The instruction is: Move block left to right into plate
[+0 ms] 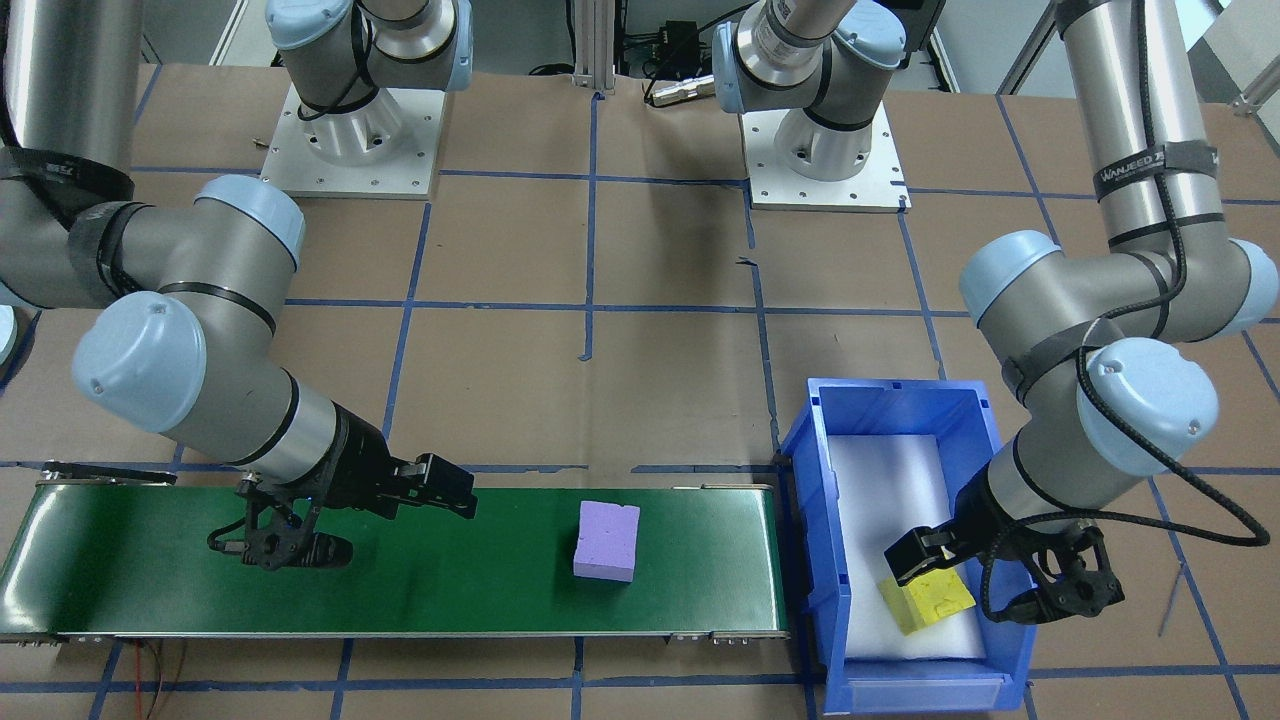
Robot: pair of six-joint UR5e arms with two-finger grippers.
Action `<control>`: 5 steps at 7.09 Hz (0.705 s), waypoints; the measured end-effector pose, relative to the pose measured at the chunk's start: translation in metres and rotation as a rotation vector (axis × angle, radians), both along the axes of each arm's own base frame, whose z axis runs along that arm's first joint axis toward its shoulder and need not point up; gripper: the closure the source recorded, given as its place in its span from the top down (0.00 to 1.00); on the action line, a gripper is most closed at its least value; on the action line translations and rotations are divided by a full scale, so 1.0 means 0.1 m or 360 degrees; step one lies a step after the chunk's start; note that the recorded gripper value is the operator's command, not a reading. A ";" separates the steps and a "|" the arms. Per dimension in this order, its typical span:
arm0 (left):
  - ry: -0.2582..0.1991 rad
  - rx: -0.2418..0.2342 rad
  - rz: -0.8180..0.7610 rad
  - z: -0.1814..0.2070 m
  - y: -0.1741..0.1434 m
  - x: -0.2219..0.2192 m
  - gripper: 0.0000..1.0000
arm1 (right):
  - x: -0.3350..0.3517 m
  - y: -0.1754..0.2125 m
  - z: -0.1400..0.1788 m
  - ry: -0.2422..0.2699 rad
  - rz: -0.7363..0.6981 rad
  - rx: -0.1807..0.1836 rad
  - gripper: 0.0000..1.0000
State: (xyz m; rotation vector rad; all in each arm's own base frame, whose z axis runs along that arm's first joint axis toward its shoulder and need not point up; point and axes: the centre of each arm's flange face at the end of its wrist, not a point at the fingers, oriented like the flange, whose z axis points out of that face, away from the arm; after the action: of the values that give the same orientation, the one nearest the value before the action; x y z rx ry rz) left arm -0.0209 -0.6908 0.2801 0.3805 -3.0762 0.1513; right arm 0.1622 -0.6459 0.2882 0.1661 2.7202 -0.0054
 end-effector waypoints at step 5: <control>0.0003 -0.0006 0.0084 -0.46 -0.14 0.04 0.53 | 0.00 0.04 -0.19 -0.0006 -0.0001 0.0031 1.00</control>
State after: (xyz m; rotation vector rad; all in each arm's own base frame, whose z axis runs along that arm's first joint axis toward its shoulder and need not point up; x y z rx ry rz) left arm -0.0167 -0.7045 0.2343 0.4616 -3.0649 0.1586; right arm 0.1626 -0.6422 0.2691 0.1721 2.7173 0.0216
